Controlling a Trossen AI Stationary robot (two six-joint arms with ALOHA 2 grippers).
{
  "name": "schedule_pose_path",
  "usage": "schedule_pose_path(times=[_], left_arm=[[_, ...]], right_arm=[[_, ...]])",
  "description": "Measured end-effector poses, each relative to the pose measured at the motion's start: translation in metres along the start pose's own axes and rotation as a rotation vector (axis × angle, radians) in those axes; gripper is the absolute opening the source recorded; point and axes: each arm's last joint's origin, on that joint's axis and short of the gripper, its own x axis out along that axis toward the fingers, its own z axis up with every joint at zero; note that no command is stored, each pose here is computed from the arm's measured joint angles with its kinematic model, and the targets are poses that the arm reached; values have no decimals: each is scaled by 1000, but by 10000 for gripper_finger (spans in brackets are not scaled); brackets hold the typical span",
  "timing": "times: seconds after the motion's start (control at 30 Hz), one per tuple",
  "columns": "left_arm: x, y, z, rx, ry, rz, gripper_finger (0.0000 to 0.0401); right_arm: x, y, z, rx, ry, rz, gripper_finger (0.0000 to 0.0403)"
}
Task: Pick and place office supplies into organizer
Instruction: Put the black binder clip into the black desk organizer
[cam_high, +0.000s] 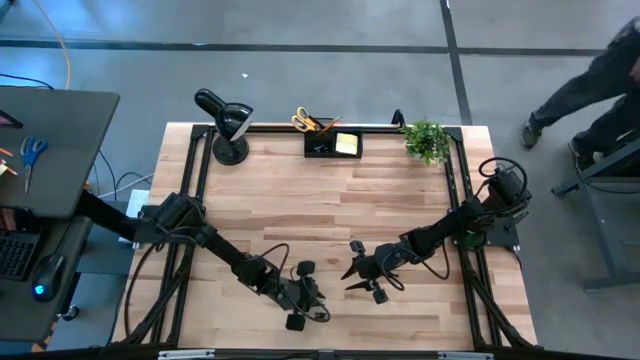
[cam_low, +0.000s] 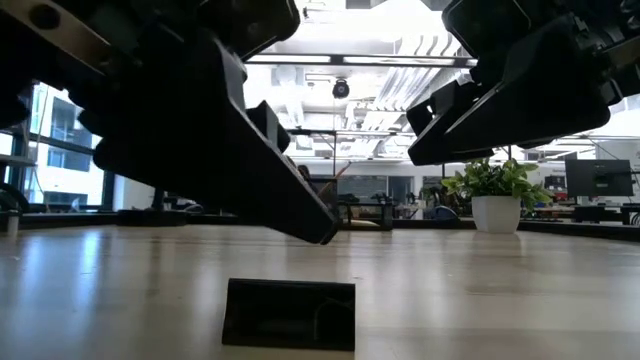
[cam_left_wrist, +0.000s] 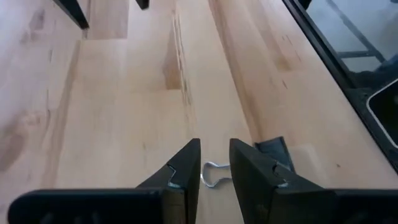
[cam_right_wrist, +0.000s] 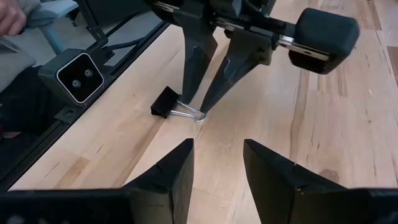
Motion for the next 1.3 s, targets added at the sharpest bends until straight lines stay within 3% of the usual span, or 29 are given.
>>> schedule_pose_path(times=[0.3,0.67,0.93,1.3], left_arm=[[1,-2,-2,18,17,-51,74],[6,1,-11,30,54,10,74],[6,5,-14,34,59,120,74],[2,20,-22,64,76,454,74]], right_arm=[[0,0,0,0,1,0,133],[0,0,-1,5,13,-1,133],[0,0,-2,5,22,-14,133],[0,0,-2,16,23,-17,133]])
